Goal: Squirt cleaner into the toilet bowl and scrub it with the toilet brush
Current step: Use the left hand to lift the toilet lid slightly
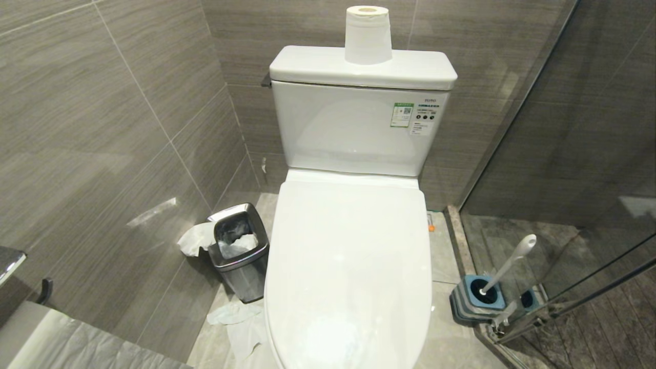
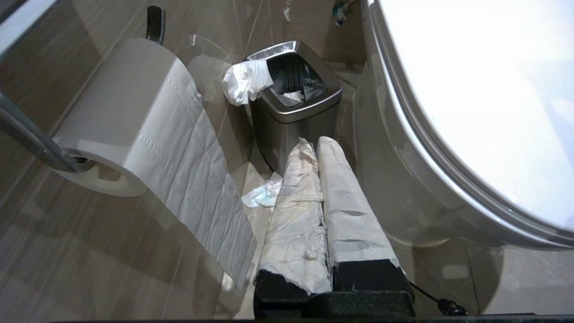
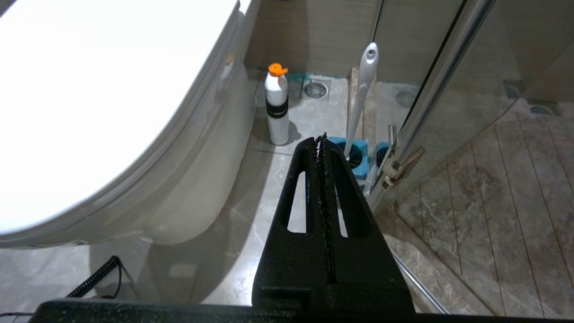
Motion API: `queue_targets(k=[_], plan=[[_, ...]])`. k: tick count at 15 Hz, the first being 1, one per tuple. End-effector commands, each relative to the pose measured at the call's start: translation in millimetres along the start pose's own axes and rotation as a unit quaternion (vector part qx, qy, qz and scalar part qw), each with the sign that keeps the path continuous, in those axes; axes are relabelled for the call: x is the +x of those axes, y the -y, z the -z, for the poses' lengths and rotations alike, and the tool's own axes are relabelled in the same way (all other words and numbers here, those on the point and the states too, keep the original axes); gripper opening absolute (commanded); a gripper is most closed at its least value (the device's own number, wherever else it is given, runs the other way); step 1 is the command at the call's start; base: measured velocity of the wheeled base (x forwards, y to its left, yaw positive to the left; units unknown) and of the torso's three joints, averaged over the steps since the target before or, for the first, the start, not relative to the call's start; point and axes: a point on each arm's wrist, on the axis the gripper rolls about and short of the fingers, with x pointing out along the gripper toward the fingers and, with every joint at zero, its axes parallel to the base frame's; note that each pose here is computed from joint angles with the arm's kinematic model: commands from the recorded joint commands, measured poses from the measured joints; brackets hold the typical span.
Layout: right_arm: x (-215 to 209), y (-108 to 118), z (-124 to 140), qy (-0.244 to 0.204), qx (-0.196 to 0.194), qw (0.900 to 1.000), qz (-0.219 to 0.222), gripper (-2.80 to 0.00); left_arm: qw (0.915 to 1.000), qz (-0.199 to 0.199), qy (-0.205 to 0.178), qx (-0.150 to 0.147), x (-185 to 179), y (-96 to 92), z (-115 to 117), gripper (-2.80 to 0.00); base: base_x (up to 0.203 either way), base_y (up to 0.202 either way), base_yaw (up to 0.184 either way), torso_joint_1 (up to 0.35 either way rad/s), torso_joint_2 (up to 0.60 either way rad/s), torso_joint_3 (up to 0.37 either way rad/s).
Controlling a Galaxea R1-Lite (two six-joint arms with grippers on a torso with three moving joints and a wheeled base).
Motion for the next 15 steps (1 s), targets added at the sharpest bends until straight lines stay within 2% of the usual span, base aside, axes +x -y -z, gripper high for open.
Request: queue_targets(k=[1, 9, 15], plan=[[0.0, 0.0, -0.2, 0.0, 0.0, 1.0, 0.0, -2.8, 1.0, 0.0, -0.001, 0.0, 0.2, 0.0, 0.4, -2.8, 0.0, 0.0, 0.0, 0.004, 0.0, -0.149], [0.0, 0.0, -0.2, 0.0, 0.0, 1.0, 0.0, -2.8, 1.0, 0.0, -0.001, 0.0, 0.2, 0.0, 0.4, -2.8, 0.0, 0.0, 0.0, 0.003, 0.0, -0.189], [0.0, 0.0, -0.2, 0.0, 0.0, 1.0, 0.0, -2.8, 1.0, -0.001, -0.001, 0.0, 0.2, 0.0, 0.4, -2.8, 0.0, 0.0, 0.0, 0.002, 0.0, -0.039]])
